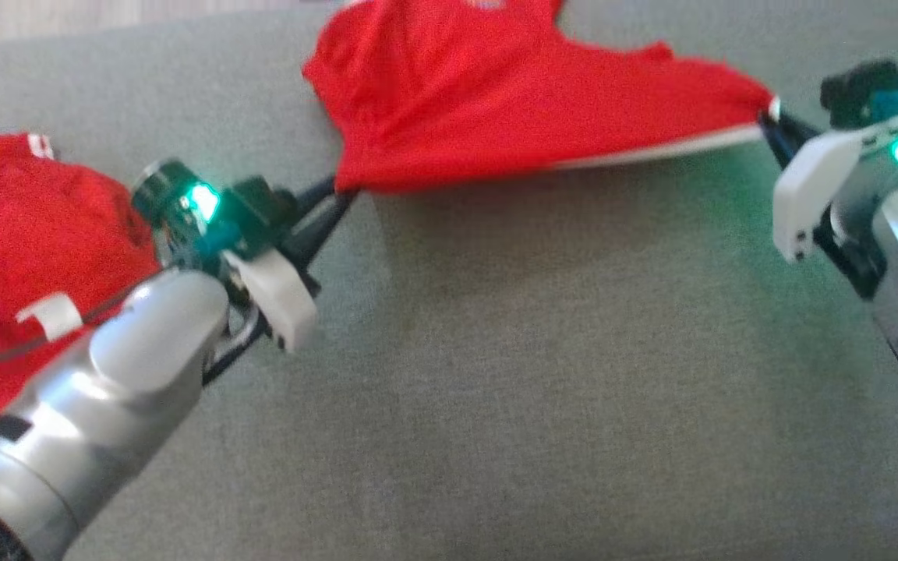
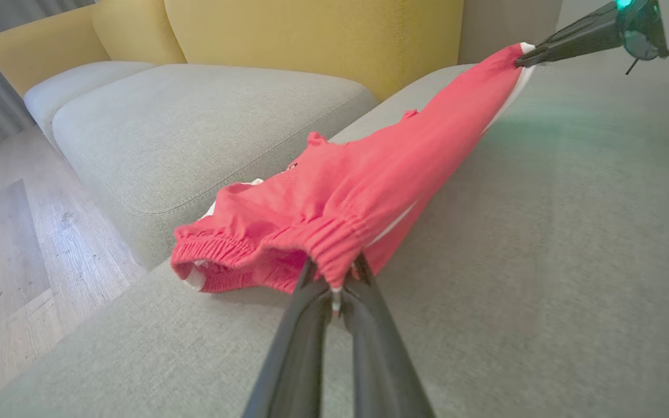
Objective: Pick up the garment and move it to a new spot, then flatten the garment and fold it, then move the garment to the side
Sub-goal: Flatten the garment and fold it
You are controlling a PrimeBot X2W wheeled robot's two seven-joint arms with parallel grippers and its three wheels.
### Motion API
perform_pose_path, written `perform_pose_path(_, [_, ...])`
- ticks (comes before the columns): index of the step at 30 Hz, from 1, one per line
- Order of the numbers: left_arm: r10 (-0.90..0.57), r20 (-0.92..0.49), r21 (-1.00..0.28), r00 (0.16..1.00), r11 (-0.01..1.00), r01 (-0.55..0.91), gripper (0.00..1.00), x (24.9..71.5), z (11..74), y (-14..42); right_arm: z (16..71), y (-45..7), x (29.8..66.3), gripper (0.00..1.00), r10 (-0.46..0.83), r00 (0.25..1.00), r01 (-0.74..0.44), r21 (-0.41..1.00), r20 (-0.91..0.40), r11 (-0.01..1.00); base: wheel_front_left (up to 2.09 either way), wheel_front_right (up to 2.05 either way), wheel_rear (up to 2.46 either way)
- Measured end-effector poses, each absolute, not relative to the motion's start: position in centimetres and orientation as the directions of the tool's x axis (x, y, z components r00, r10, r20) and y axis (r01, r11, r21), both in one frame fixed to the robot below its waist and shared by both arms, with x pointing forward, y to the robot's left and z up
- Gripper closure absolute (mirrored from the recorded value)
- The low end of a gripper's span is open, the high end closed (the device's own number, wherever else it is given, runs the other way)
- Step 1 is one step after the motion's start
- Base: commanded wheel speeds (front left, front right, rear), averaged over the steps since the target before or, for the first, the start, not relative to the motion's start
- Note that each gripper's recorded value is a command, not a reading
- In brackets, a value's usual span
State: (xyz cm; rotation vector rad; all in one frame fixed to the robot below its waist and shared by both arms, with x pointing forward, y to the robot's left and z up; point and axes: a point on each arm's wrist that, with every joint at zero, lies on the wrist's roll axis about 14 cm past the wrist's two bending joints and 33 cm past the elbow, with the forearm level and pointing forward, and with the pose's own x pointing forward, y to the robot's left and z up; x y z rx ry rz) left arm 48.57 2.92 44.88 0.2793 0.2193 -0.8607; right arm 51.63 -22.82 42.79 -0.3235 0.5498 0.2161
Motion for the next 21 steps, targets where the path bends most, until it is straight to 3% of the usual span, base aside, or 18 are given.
perform_pose_path(11, [-0.727,-0.267,0.11,0.633,0.63,0.769,1.0,41.7,46.3,1.9,43.9,-24.6,43.1,1.0,0.149,0.724,-0.339,-0.16,-0.673,0.927,0.0,0.0,0.0])
perform_pose_path(21, [-0.782,-0.226,0.019,0.581,0.593,0.805,1.0,33.5,47.2,-0.8,43.0,-27.8,34.4,1.0,0.153,0.663,-0.267,-0.041,-0.733,0.963,0.0,0.0,0.0])
